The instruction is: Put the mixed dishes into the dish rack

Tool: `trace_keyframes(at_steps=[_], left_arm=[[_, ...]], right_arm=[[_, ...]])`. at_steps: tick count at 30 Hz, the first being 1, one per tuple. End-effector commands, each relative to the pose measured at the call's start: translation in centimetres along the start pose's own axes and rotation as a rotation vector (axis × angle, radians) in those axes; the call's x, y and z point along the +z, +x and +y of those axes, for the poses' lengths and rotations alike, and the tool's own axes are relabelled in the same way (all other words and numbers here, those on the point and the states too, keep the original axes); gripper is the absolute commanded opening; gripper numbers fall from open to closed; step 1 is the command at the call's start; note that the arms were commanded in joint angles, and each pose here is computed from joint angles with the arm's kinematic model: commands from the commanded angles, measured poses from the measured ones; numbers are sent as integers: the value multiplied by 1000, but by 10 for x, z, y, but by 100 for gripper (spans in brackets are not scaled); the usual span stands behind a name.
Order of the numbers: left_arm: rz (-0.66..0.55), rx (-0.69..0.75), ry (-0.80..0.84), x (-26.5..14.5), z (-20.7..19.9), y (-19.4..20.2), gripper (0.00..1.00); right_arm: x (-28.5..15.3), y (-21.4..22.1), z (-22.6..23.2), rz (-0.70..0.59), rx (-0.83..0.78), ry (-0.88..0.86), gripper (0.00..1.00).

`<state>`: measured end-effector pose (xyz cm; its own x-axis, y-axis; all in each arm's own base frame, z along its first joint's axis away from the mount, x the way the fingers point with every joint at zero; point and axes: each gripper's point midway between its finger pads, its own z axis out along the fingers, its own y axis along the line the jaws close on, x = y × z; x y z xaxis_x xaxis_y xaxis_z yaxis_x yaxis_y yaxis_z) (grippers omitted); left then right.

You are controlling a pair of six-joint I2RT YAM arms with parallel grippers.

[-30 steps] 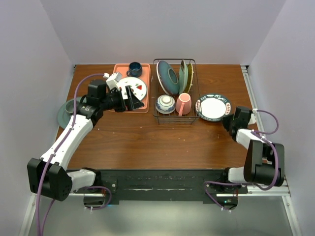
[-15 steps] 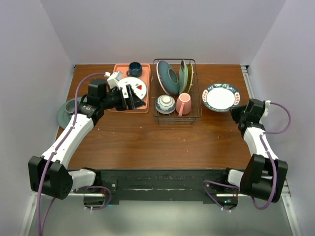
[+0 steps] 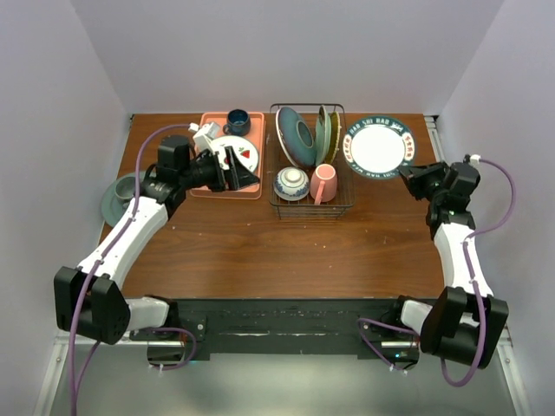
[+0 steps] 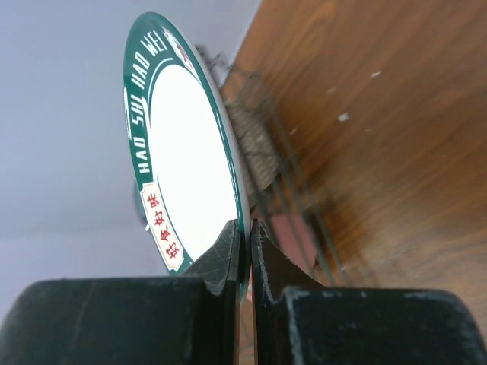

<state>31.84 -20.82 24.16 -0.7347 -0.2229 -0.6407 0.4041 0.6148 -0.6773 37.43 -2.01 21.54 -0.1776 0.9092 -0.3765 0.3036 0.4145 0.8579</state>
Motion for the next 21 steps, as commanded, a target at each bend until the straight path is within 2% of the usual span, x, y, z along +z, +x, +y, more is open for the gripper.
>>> trace_keyframes(at_steps=[1, 7, 13, 18, 21], left_arm=[[-87, 82, 120, -2, -34, -39, 100], [-162, 158, 207, 5, -55, -66, 100], [-249, 226, 205, 11, -64, -100, 100], [-300, 277, 199, 11, -71, -122, 100], [-305, 278, 187, 14, -66, -123, 100]], right_arm=[[-20, 1, 89, 95, -152, -323, 0], [-35, 43, 133, 225, -273, -406, 0], [-47, 98, 161, 351, -230, -470, 0], [-55, 121, 178, 410, -224, -505, 0], [-58, 134, 183, 455, -231, -516, 0]])
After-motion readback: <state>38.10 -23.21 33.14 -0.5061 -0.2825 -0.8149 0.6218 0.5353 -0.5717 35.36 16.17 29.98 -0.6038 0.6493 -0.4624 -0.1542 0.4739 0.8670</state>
